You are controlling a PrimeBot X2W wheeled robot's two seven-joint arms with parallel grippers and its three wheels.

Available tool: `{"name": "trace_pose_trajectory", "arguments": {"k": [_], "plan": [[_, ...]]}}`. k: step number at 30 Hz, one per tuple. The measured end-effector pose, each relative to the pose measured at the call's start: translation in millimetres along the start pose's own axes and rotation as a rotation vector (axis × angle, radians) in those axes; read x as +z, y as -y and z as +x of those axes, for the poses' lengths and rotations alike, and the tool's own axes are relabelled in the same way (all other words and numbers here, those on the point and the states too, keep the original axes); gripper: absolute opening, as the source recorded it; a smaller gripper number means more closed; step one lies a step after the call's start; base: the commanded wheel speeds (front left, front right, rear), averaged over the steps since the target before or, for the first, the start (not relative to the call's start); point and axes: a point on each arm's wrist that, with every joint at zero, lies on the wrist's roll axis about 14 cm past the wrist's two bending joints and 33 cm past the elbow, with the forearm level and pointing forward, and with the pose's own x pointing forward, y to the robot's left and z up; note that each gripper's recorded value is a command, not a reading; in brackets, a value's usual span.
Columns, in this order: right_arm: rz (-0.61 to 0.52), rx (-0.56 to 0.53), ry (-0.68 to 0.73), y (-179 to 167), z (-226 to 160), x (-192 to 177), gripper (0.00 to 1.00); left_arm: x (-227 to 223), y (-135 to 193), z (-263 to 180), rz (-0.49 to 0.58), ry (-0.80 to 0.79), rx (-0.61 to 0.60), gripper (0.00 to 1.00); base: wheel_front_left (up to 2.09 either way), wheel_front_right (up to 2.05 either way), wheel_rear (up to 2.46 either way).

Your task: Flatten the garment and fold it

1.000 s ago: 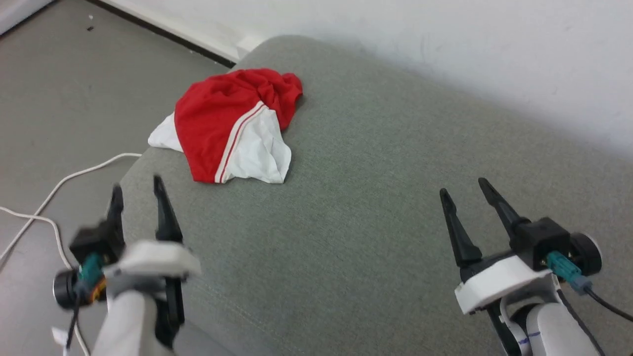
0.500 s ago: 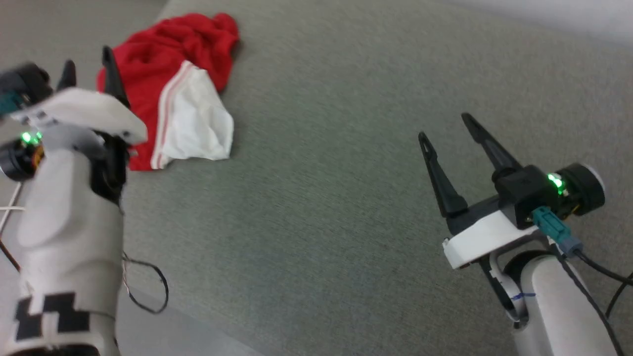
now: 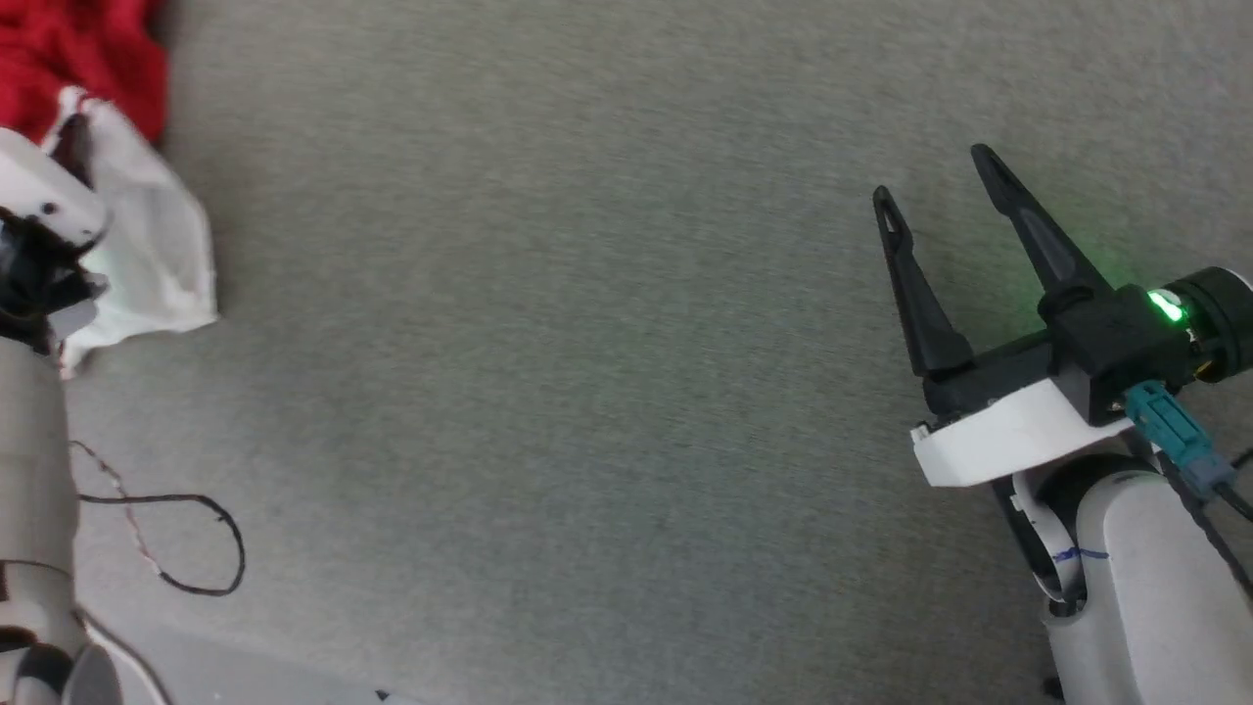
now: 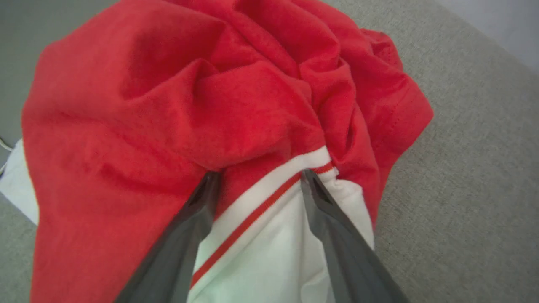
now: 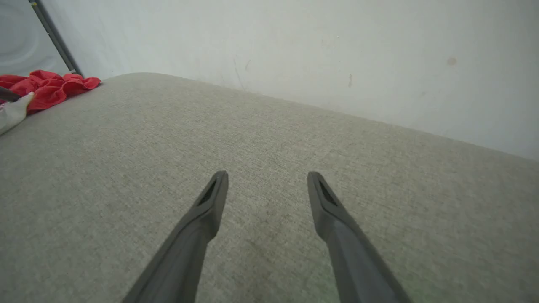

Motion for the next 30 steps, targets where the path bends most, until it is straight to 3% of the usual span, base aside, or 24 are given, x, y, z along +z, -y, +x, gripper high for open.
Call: {"name": "trace_pose_trajectory", "arguments": {"k": [5, 6, 7, 12, 15, 18, 25, 30], "plan": [[0.009, -0.072, -0.016, 24, -13, -14, 1.0, -18, 14, 23, -0.023, -0.093, 0.009, 1.0, 0.0, 0.0, 0.0], [0.01, -0.083, -0.018, 28, -15, -15, 1.0, -21, 15, 26, -0.024, -0.113, 0.009, 0.24, 0.0, 0.0, 0.0], [0.011, -0.094, -0.018, 31, -17, -16, 1.0, -22, 16, 29, -0.017, -0.128, 0.008, 0.0, 0.0, 0.0, 0.0], [0.01, -0.131, -0.008, 40, -24, -13, 1.0, -11, 17, 29, 0.041, -0.076, -0.003, 0.0, 0.0, 0.0, 0.0], [0.009, -0.143, -0.009, 41, -30, -10, 1.0, 8, 6, 21, 0.099, 0.065, 0.033, 0.0, 0.0, 0.0, 0.0], [0.011, -0.164, -0.013, 42, -41, -6, 1.0, 56, 1, 3, 0.154, 0.274, 0.04, 0.0, 0.0, 0.0, 0.0], [0.02, -0.222, 0.016, 42, -77, 18, 1.0, 162, 24, -74, 0.262, 0.692, -0.059, 0.0, 0.0, 0.0, 0.0], [0.014, -0.266, 0.093, 43, -102, 53, 1.0, 224, 68, -154, 0.292, 0.951, -0.216, 0.0, 0.0, 0.0, 0.0]]}}
